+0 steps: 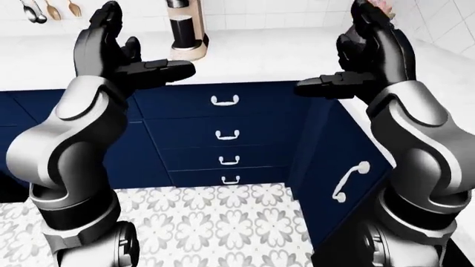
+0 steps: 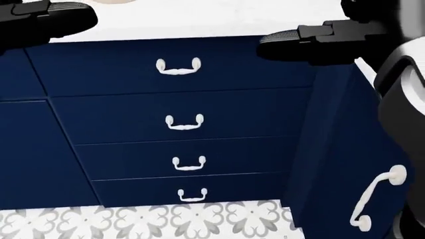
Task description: Press the button on the coffee machine to serve coffee.
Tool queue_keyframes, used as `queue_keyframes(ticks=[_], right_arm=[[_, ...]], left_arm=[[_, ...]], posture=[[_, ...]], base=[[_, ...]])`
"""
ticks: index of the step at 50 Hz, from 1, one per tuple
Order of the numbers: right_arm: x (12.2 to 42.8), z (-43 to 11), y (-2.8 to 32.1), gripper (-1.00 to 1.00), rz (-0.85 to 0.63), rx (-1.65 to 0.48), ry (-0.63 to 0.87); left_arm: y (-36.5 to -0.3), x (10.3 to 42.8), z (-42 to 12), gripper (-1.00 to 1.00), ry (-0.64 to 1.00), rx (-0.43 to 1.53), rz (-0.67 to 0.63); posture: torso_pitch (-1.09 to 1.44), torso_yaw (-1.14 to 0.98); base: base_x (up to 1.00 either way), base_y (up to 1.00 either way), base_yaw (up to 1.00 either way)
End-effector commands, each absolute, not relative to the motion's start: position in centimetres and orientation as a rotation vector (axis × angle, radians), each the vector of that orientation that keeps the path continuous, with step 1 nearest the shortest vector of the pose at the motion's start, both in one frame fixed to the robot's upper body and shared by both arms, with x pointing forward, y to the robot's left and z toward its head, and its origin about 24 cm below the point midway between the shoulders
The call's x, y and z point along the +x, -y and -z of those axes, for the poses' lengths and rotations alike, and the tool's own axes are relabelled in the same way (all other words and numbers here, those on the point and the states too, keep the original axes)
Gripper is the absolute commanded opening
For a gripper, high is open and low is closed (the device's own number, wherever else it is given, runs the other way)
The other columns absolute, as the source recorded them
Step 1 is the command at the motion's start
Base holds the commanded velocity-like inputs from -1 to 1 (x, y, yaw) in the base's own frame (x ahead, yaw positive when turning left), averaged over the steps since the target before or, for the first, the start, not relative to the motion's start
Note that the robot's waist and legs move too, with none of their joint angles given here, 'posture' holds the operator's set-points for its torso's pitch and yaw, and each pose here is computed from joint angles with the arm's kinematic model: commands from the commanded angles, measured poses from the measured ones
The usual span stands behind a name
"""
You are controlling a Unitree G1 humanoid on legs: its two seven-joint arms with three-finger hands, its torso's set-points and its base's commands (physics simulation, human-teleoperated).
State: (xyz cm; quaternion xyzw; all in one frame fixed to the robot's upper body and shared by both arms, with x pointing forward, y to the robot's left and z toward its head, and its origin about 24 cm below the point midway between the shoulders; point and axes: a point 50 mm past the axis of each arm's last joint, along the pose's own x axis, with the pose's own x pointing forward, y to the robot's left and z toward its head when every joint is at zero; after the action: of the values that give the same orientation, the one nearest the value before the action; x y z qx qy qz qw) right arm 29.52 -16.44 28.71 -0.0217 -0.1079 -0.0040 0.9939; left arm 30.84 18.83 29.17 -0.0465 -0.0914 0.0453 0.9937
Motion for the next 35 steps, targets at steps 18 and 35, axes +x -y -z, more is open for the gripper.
queue_keyframes(ticks=[18,35], right_arm=[[29.1,-30.04,16.45,1.0,0.008,-0.047,0.291],[29.06,-30.02,16.53,1.0,0.009,-0.044,0.289]], left_arm=[[-18.7,30.25,-30.95,1.0,0.274,-0.097,-0.086],[-18.64,30.22,-30.98,1.0,0.273,-0.099,-0.085]], posture=[[0.0,0.0],[0.0,0.0]], base=[[0.18,0.04,0.0],[0.06,0.23,0.0]])
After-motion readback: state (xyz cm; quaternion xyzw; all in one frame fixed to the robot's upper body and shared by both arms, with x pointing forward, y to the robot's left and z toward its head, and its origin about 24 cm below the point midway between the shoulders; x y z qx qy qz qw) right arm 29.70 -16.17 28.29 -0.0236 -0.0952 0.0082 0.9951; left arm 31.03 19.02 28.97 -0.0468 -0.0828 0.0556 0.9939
